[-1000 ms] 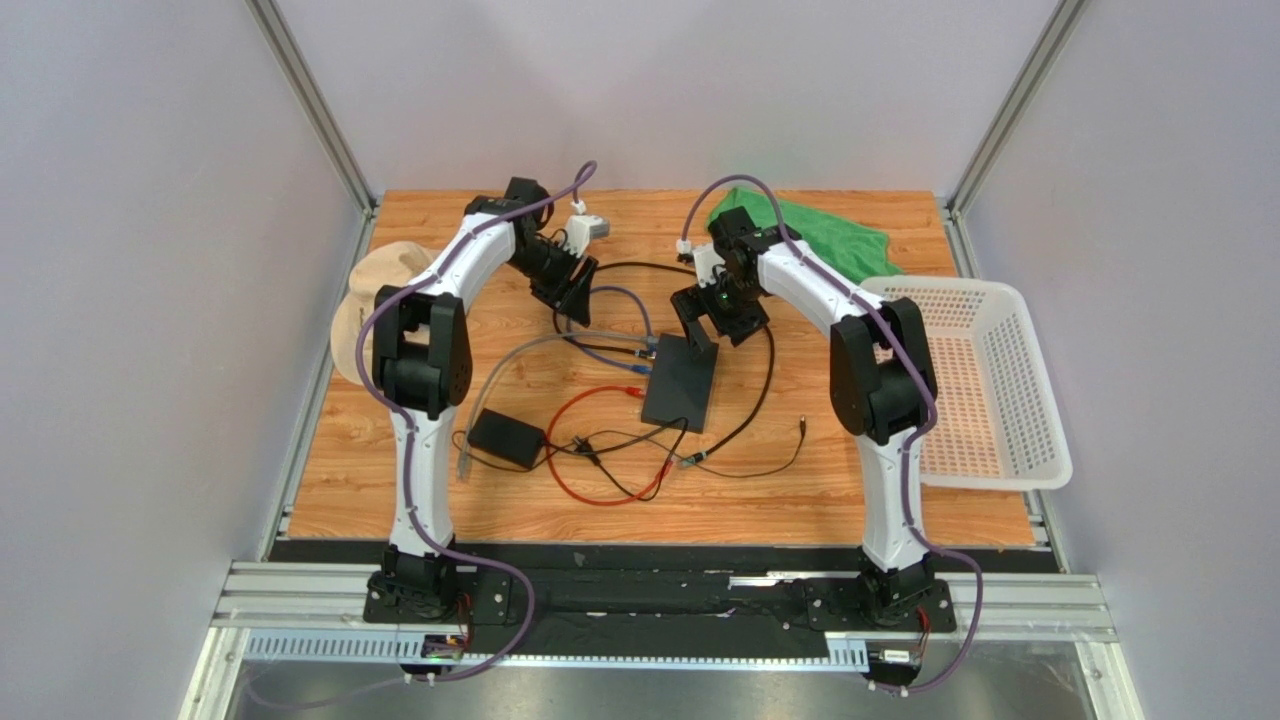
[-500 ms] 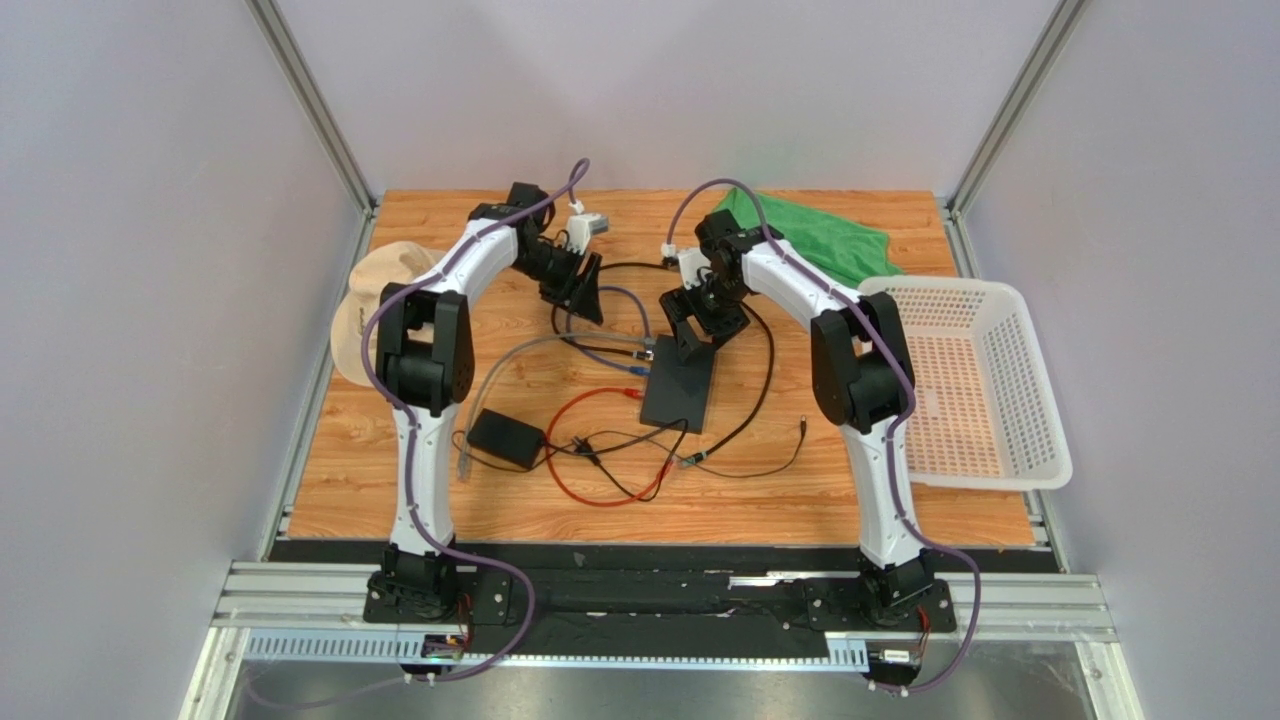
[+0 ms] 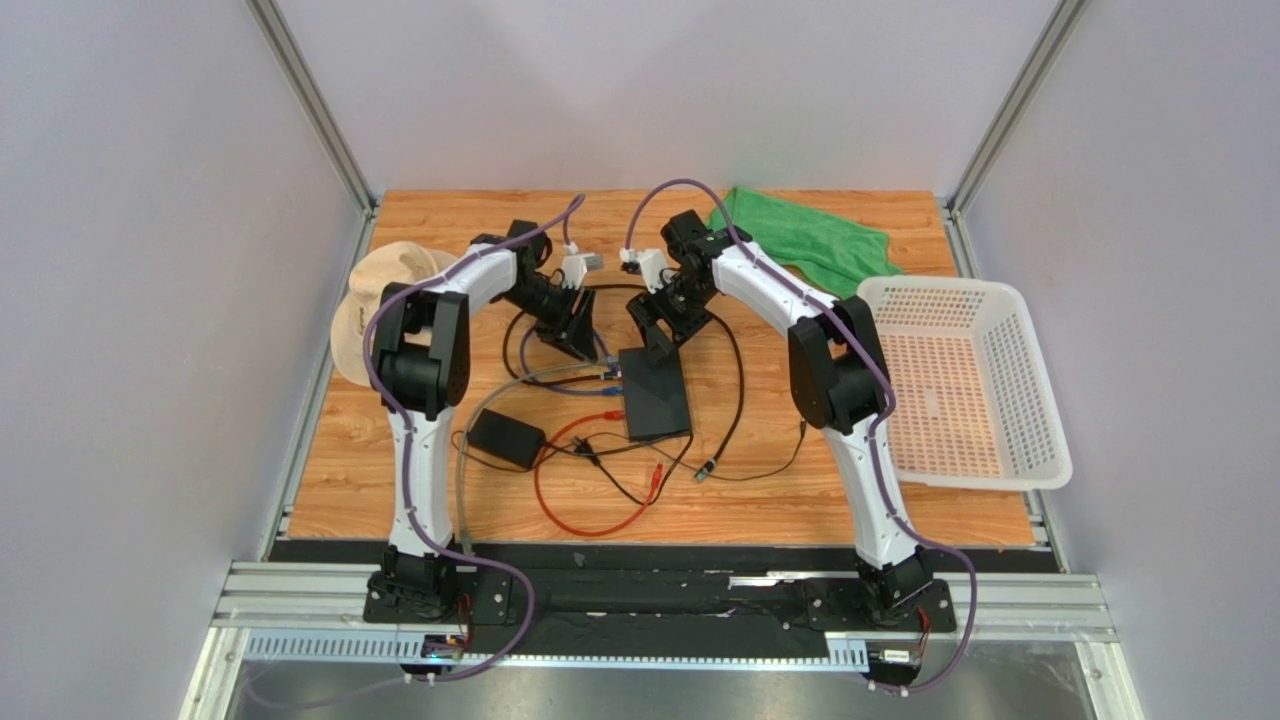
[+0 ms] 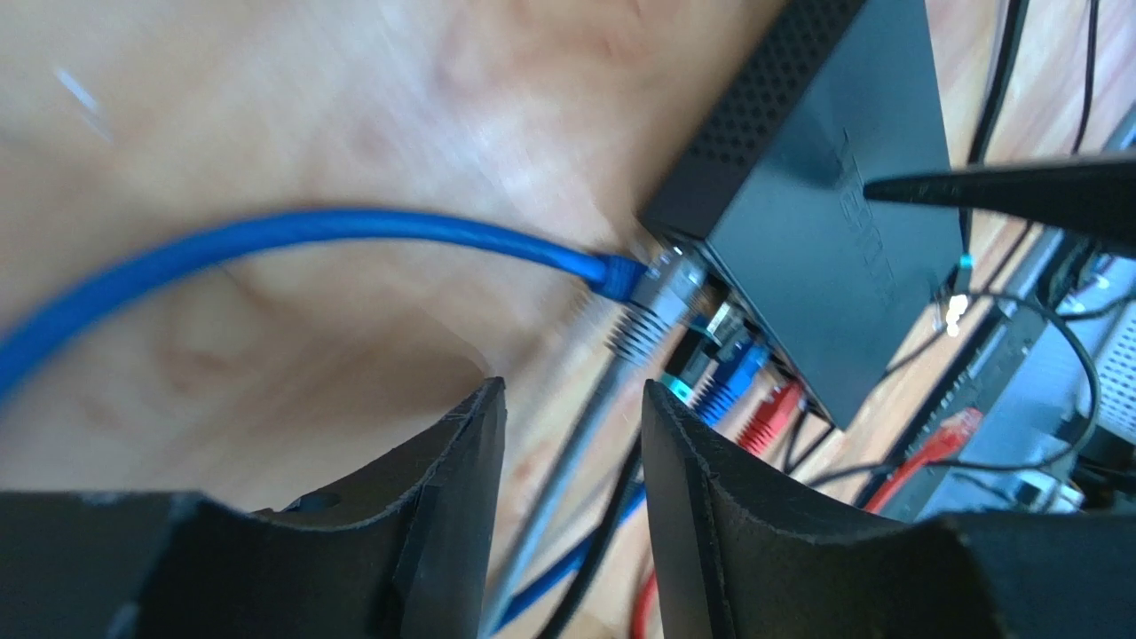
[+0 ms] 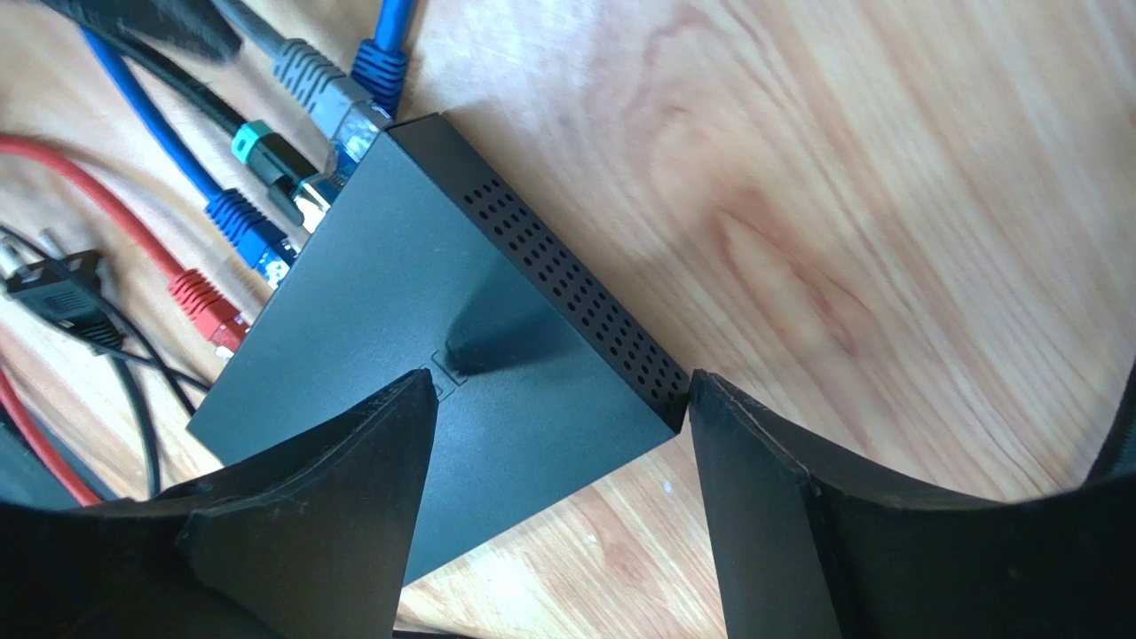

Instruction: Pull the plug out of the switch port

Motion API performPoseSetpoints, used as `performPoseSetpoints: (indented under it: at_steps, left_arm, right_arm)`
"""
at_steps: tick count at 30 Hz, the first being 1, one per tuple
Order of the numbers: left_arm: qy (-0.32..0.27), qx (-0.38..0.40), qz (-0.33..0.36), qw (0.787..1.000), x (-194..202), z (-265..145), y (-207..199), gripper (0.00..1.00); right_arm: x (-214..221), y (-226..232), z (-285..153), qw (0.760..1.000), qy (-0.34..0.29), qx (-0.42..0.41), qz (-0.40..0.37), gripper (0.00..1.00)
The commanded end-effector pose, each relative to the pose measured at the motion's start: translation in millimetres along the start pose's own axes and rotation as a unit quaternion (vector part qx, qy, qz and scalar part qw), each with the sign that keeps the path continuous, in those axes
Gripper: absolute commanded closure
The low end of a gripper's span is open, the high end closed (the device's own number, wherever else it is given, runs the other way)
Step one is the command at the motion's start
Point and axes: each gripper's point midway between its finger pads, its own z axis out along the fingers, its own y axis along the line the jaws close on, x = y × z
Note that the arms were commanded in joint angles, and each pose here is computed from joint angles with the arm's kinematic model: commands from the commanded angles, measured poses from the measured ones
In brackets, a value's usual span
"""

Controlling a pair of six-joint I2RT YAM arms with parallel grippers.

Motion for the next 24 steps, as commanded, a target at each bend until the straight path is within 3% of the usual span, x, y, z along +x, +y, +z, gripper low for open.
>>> performPoseSetpoints:
  at_steps: [1, 8, 15, 18, 24]
  left_arm:
    - [-0.006, 0.006, -0.003, 1.0, 15, -16, -20, 0.5]
    - [-0.037, -0.012, 0.014, 0.999, 15, -28, -30, 0.49]
    - [-0.071, -0.008, 0.024, 0.997, -17, -43, -41, 0.48]
    - [-0.069, -0.002, -0.013, 0.998, -25, -36, -36, 0.49]
    - [-0.062, 0.012, -0.064, 0.996, -26, -21, -29, 0.49]
  right_arm:
    - [-18, 17, -9, 0.998, -0.029, -0.035, -0.033, 0.28]
    - [-27, 7, -40, 0.998, -0.049, 0.016, -0.025, 0.2]
    - [-49, 21, -102, 0.988, -0.136, 0.029, -0.069, 0.19]
    - [-52, 29, -106, 0.984, -0.162, 0.019, -0.077, 0.2]
    - [-43, 42, -87, 0.989, -0.139, -0.033, -0.031, 0.29]
